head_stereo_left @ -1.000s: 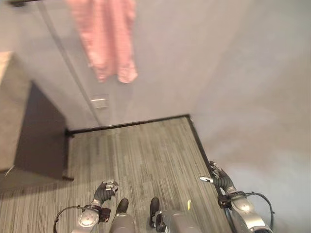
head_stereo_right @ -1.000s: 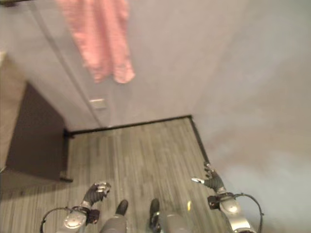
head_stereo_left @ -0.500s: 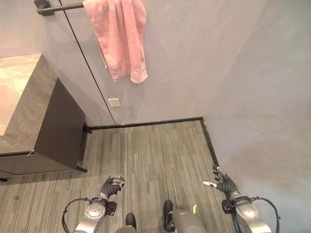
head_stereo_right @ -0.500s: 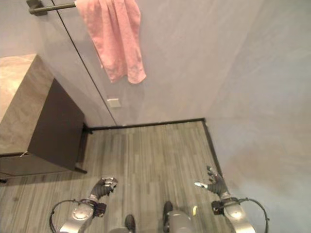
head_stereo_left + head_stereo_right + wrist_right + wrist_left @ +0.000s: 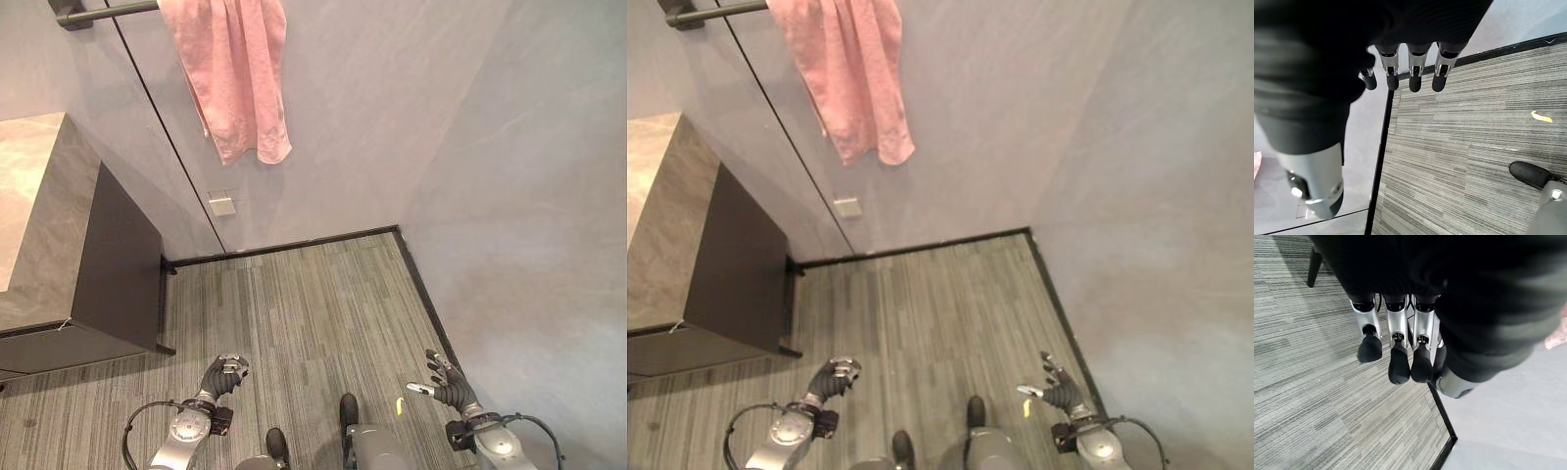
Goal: Put brush and paste in cup on sink, flatten towel.
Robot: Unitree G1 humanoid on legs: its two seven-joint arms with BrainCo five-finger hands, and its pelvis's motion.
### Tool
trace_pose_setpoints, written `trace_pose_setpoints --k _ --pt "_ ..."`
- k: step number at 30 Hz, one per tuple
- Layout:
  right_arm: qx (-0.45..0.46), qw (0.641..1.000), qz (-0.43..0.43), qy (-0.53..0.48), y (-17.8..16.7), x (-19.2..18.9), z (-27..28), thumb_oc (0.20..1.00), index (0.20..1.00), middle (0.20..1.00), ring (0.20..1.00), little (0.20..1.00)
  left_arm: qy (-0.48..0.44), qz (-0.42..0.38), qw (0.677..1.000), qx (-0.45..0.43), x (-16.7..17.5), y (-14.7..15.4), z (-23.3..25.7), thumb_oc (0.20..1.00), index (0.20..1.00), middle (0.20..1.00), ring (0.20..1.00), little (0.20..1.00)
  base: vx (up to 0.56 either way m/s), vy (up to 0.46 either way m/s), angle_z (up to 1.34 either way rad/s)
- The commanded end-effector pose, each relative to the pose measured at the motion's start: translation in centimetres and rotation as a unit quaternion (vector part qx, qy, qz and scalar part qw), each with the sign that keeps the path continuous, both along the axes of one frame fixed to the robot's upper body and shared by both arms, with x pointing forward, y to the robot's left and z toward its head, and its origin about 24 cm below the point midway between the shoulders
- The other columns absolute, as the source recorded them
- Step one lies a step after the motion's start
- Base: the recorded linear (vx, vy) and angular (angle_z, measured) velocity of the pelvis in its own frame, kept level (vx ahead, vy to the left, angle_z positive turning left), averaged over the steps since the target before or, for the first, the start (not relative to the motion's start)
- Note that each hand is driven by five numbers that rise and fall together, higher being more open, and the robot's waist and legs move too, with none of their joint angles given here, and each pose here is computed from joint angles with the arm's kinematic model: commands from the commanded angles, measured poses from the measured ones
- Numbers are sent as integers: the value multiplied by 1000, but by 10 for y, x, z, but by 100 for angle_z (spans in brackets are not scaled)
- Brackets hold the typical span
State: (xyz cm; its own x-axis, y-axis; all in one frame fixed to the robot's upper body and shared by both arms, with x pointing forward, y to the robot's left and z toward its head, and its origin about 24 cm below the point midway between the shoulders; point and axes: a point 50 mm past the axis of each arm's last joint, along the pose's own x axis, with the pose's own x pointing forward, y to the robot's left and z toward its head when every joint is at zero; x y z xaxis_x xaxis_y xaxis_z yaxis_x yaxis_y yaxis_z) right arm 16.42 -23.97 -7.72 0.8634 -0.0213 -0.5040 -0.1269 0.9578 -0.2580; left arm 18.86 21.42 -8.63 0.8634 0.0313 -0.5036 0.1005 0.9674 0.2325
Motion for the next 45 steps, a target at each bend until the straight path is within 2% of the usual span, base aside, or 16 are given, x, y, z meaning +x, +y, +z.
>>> trace_pose_setpoints --k 1,23,36,45 --pt "-3 998 11 -54 8 21 14 1000 1000 1000 1000 1000 -53 15 998 0 5 12 17 200 200 200 200 200 23 74 -2" --pt "10 999 3 -49 5 17 12 1000 1000 1000 1000 1000 -67 -13 998 -10 17 3 24 200 200 200 200 200 46 47 14" --pt "-22 997 -37 -59 -21 12 19 1000 1000 1000 1000 1000 -84 -31 996 -24 35 -14 29 200 200 200 200 200 118 -59 22" --pt "-37 997 -10 -62 -13 23 21 1000 1000 1000 1000 1000 -79 -6 997 -11 25 4 28 200 200 200 200 200 277 241 -37"
